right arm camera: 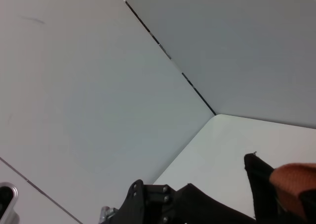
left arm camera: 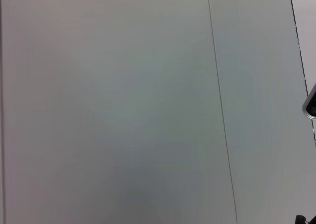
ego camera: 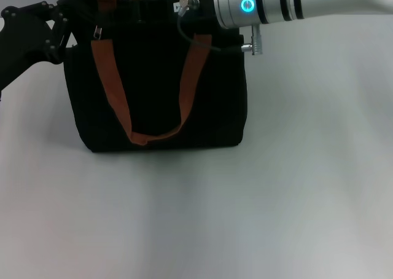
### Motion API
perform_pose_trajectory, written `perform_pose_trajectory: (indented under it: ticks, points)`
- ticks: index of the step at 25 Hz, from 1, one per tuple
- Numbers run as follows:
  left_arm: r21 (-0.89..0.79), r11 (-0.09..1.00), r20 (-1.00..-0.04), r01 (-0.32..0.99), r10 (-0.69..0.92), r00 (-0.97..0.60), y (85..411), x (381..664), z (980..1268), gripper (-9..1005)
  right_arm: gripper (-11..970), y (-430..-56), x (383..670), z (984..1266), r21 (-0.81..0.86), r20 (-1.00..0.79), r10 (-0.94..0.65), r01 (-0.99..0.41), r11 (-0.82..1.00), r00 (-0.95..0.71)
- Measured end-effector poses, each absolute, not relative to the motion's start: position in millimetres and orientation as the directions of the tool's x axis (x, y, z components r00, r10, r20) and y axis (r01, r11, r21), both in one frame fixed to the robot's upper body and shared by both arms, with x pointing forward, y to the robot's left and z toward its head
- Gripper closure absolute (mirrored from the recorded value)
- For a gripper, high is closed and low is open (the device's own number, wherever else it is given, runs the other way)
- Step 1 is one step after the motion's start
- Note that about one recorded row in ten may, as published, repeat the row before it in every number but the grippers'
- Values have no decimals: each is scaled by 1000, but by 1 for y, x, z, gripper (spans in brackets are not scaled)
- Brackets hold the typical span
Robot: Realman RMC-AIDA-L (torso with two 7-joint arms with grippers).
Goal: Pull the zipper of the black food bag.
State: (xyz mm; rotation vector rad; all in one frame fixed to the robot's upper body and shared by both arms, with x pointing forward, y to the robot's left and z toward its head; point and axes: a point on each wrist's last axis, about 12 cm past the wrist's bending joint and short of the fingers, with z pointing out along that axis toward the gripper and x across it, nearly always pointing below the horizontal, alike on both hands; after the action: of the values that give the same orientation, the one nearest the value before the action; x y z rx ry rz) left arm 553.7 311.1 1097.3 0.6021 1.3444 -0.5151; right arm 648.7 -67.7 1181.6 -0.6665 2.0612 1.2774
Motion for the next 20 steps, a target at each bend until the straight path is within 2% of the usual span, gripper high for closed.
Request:
perform_pose_trajectory:
  ticks: [1,20]
  points:
    - [104,746,-987,658,-4,160,311,554,1098,974,540,-67,649,1182,599,-723,-96,-690,406,-684]
    - [95,738,-986,668,-24,166,310,550,1097,974,584,-60,650,1184,623,-683,-98,-647,440,-724]
